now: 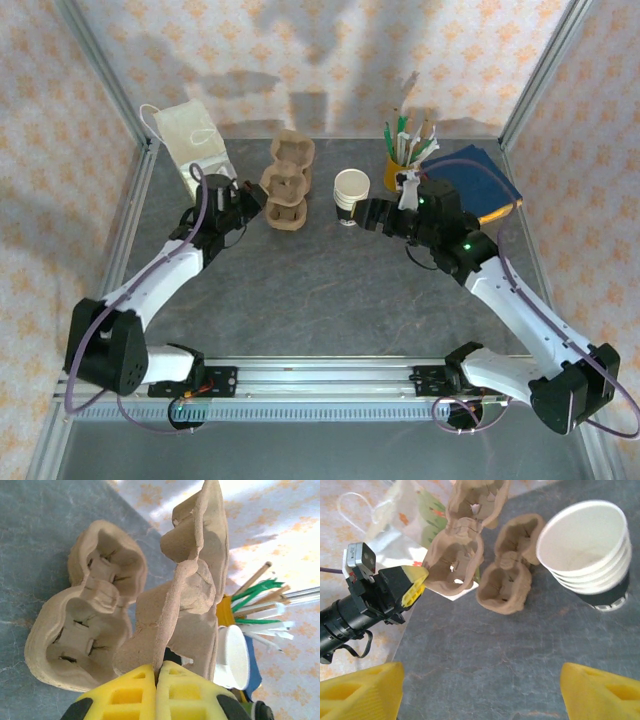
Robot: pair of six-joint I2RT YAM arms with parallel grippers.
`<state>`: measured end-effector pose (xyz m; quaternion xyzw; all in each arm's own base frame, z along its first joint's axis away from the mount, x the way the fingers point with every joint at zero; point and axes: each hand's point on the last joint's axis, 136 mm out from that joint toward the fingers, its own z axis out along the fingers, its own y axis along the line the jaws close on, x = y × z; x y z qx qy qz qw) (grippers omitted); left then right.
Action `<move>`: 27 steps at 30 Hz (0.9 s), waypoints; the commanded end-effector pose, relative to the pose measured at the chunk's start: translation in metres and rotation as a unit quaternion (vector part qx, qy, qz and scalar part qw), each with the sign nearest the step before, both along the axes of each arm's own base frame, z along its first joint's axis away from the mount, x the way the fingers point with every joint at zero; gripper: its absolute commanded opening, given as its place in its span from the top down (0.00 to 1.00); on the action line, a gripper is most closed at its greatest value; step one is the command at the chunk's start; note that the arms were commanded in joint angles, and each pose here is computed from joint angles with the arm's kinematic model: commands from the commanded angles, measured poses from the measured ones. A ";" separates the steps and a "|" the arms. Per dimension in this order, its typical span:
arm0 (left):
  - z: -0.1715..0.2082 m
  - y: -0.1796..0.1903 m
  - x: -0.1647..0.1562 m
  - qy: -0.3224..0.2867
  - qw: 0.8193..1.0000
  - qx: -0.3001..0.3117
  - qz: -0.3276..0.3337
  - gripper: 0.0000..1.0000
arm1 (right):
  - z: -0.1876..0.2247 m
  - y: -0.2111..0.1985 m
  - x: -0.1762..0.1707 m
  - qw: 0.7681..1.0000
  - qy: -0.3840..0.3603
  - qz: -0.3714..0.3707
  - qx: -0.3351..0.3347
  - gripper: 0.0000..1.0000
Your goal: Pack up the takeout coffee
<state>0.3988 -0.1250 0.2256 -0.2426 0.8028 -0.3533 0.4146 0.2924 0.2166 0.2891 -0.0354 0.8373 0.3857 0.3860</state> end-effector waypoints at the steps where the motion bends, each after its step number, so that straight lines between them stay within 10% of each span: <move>1: 0.030 0.007 -0.021 -0.011 0.999 0.044 -0.024 0.98 | 0.045 0.010 0.001 0.997 -0.076 0.029 -0.008 0.20; 27: 0.097 -0.021 -0.120 -0.055 0.967 0.115 -0.219 1.00 | 0.065 0.101 0.021 0.955 -0.151 0.096 -0.235 0.22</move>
